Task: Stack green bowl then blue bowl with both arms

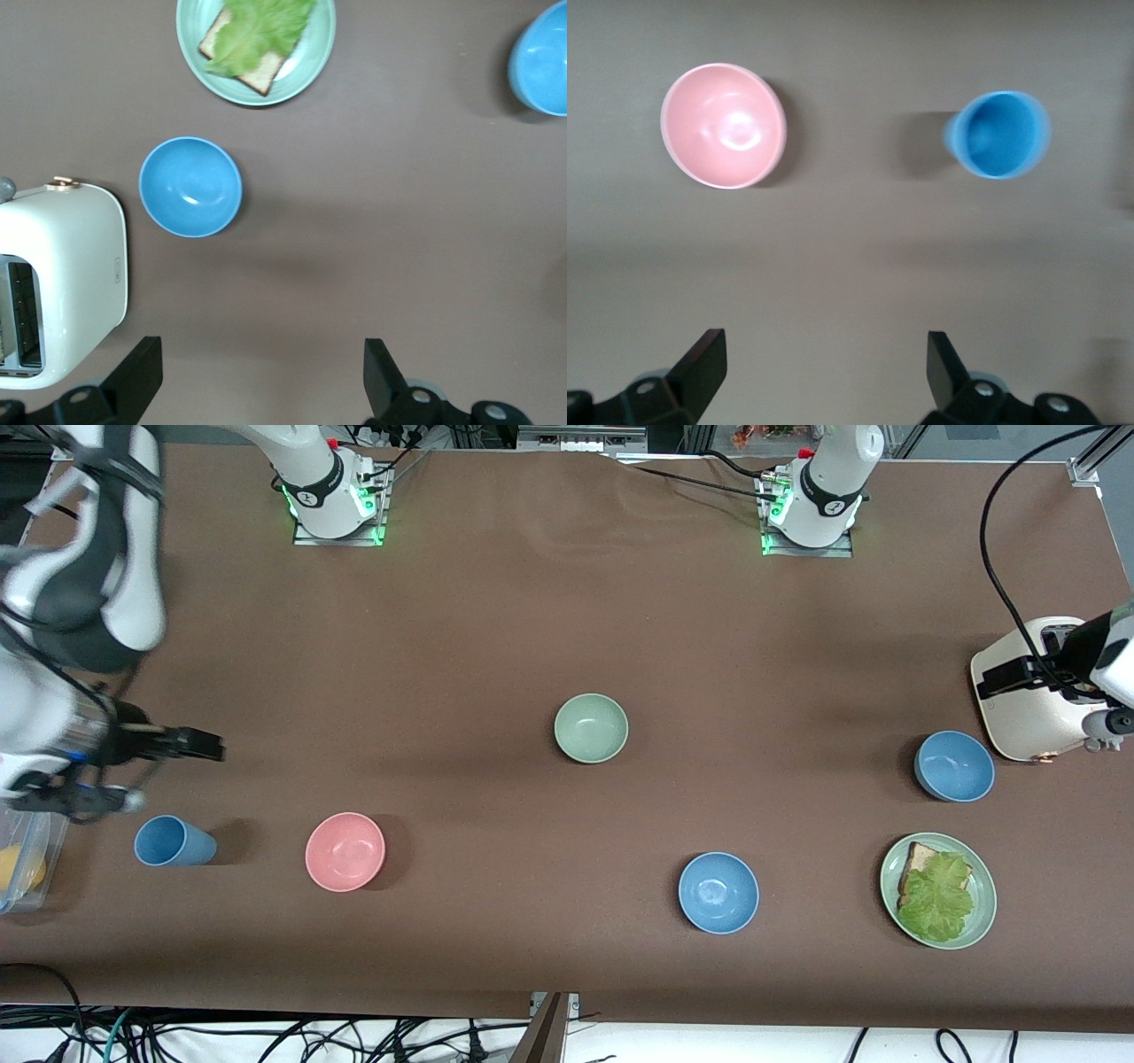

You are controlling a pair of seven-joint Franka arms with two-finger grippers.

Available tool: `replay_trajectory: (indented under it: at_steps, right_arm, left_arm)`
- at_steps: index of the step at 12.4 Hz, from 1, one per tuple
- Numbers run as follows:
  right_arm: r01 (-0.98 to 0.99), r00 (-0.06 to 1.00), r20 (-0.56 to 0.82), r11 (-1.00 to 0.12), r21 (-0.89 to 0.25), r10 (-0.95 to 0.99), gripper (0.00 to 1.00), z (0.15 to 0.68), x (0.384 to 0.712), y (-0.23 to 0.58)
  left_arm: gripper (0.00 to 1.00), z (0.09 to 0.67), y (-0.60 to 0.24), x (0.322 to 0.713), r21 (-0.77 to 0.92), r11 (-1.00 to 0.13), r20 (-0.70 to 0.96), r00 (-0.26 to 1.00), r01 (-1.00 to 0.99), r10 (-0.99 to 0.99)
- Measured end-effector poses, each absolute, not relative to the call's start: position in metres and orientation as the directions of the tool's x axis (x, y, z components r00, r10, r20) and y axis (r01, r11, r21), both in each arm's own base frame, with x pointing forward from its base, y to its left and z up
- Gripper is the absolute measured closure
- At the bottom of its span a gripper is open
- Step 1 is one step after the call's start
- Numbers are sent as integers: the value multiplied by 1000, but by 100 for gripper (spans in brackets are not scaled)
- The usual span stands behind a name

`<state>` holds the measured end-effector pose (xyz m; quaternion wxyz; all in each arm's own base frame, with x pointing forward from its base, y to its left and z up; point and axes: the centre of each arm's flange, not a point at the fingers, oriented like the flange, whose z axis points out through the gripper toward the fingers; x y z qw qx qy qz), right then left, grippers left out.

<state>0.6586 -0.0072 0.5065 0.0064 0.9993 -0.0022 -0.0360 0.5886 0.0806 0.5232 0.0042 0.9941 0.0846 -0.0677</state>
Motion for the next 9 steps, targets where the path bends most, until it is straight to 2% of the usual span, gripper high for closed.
replay_trajectory:
  at_steps: [2, 4, 6, 9]
  right_arm:
    - [-1, 1000, -14, -1000, 15, -2, 0, 557, 636, -37]
    - [-6, 999, 38, -1000, -5, -6, 0, 594, 617, -51]
    - [11, 999, 49, -1000, 7, 11, 0, 606, 606, -50]
    - [21, 1000, 6, -1000, 18, 21, 0, 596, 599, -52]
  left_arm:
    - [0, 492, 127, 598, 10, -990, -134, 981, 140, 137]
    - [0, 453, 168, 610, 31, -999, -124, 992, 28, 24]
    - [0, 412, 202, 620, 45, -996, -113, 991, -72, -77]
    - [0, 350, 225, 630, 67, -982, -120, 976, -174, -181]
